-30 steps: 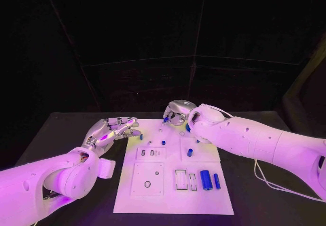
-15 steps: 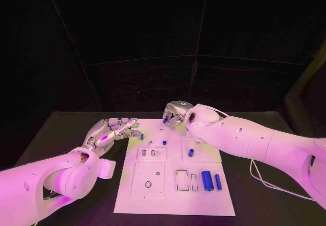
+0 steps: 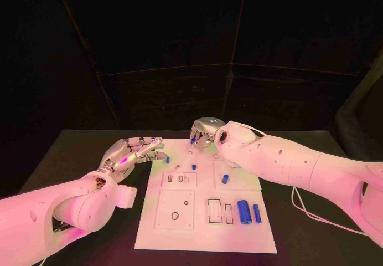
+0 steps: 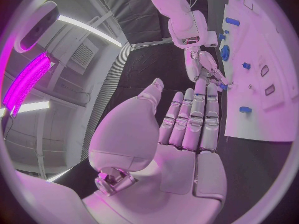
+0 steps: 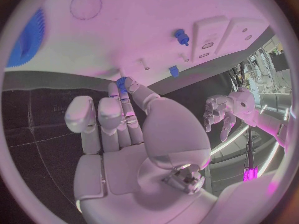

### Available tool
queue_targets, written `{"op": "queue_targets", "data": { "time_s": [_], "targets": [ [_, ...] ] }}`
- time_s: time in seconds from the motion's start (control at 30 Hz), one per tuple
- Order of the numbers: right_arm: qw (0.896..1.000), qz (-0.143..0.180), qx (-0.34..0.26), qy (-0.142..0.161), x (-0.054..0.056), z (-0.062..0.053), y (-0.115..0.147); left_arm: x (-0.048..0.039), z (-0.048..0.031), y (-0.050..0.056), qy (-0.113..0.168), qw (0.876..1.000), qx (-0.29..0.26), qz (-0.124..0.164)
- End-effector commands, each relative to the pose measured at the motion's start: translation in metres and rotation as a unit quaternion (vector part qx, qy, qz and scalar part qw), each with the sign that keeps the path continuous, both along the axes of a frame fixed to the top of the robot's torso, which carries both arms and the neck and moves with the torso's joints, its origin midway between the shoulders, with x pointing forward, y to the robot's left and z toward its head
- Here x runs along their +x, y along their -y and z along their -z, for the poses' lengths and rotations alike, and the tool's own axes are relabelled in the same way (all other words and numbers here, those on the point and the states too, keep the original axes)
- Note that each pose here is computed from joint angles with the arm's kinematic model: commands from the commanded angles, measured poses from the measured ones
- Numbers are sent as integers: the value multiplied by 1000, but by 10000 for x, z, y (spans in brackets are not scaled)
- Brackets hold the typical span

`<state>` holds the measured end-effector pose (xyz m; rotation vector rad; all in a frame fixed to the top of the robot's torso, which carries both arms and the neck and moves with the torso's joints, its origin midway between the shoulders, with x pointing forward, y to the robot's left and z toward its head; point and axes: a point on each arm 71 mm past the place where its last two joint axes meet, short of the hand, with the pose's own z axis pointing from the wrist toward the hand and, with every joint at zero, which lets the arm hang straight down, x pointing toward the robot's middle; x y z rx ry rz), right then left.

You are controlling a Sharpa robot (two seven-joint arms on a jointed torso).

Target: Assemble the parts on the task board

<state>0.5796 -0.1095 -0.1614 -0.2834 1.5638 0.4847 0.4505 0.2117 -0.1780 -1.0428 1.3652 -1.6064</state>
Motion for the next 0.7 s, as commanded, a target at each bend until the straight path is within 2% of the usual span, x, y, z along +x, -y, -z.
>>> {"op": "queue_targets", "data": {
  "time_s": [0.03, 0.3, 0.7],
  "targets": [
    [1000, -4, -10, -6, -14, 18, -12, 4, -12, 9, 1, 1000, -3, 6],
    [1000, -1, -11, -6, -16, 17, 30, 8, -10, 2, 1, 1000, -2, 5],
    [1000, 6, -10, 12, -19, -9, 55, 13, -7, -7, 0, 1000, -2, 5]
  ]
}}
